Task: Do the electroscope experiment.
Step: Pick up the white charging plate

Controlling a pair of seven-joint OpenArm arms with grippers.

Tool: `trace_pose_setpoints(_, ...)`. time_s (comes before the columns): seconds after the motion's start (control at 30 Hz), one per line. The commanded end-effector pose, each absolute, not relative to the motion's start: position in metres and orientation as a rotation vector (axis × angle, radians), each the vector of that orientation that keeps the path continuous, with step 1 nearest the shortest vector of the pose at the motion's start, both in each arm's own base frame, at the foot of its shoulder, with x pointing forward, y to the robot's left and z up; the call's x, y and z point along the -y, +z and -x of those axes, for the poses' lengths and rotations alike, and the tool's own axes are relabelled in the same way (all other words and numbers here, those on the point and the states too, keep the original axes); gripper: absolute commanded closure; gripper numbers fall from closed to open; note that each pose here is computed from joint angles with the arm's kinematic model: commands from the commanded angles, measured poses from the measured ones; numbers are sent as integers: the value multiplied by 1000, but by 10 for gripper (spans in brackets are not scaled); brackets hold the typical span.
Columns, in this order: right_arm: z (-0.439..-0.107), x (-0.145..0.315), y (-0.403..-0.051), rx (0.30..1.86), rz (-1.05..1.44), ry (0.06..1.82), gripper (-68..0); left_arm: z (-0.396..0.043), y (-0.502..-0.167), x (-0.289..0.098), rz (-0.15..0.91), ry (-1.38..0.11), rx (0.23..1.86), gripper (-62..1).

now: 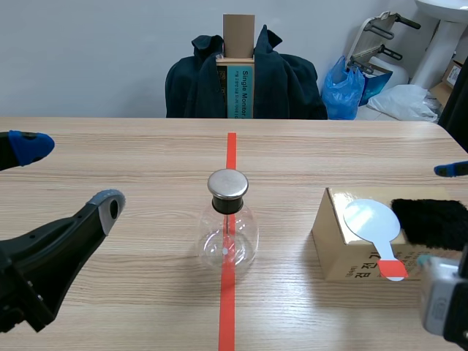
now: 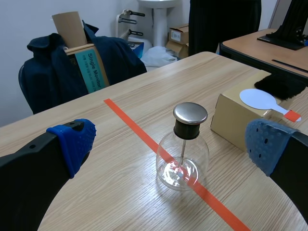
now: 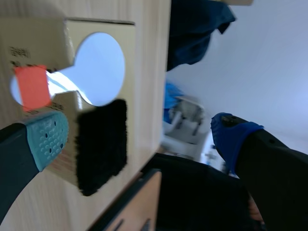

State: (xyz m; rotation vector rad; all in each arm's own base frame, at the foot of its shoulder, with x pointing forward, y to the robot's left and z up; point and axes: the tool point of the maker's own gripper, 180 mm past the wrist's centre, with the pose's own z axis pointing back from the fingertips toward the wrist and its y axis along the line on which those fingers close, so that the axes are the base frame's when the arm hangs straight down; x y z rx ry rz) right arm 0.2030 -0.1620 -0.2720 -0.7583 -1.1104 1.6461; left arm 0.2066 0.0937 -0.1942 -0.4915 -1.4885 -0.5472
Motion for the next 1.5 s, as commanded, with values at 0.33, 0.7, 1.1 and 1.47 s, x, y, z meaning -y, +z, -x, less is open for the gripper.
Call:
trace_pose_setpoints(0.33,-198,165,-328,1224,980,1677,-609,-207,-189,-93,504,-536,1506,-623)
trace_pose_setpoints(0.7,-199,137,-343,1280,1020,1504,-609,-207,-189,-93,504,-537,1506,-623)
trace_pose_setpoints(1.1,-204,146,-342,1225,1074,1429,-608,-207,-190,-93,503,-537,1503,-623)
trace_pose_setpoints(1.47,-210,143,-339,1246,1087,1442,-478,-207,-190,-93,503,-537,1503,-623)
